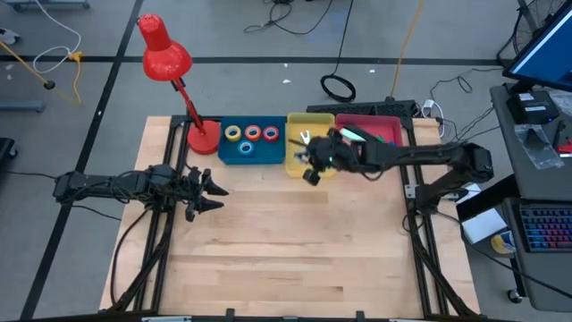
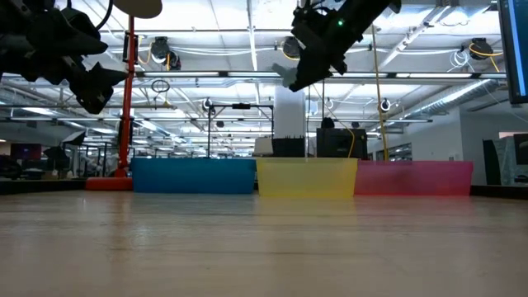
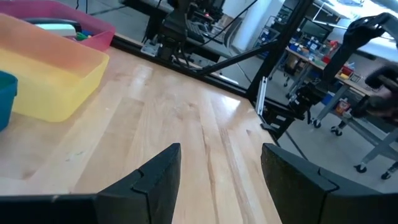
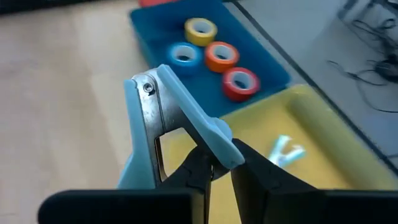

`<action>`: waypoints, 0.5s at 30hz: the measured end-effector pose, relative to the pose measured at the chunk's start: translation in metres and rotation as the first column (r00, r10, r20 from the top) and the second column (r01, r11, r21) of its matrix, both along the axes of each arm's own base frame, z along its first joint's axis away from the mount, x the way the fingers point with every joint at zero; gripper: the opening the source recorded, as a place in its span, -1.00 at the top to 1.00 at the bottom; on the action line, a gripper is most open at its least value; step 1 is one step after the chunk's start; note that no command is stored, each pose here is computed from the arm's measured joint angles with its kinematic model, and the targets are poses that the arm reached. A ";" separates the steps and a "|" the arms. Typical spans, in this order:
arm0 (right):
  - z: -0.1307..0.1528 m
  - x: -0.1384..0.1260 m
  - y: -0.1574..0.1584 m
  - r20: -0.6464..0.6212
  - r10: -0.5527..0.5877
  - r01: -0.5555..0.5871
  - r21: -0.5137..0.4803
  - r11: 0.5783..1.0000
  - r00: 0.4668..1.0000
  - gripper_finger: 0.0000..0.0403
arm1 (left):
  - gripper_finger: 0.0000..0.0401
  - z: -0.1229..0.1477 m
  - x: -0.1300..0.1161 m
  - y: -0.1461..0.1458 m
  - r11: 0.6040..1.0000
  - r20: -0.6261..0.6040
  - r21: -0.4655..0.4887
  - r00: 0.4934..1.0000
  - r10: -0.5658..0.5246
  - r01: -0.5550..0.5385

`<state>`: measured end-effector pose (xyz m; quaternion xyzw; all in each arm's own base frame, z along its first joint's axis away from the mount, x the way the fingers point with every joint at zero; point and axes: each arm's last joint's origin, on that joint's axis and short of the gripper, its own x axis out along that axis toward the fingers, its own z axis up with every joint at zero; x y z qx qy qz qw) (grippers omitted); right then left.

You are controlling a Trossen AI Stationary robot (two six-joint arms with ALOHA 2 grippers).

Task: Pick and place Stapler, Stapler remover, tape
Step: Put the light blue staple remover into the yellow bin

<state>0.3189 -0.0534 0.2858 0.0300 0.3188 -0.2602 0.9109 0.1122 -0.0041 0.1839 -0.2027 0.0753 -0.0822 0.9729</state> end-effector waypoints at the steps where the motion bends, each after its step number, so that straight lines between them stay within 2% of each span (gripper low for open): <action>1: 0.002 -0.002 -0.007 -0.016 -0.011 0.011 -0.008 1.000 1.000 0.82 | -0.11 -0.001 0.000 0.000 1.000 -0.005 0.000 1.000 0.000 0.000; 9: -0.015 -0.015 -0.050 -0.182 -0.103 0.105 0.001 0.995 0.978 0.83 | -0.11 -0.002 0.000 0.000 1.000 -0.019 0.001 1.000 0.000 0.000; 15: -0.036 -0.007 -0.068 -0.231 -0.057 0.073 0.061 0.995 0.971 0.83 | -0.11 -0.002 0.000 0.000 0.999 -0.013 0.032 1.000 0.001 -0.001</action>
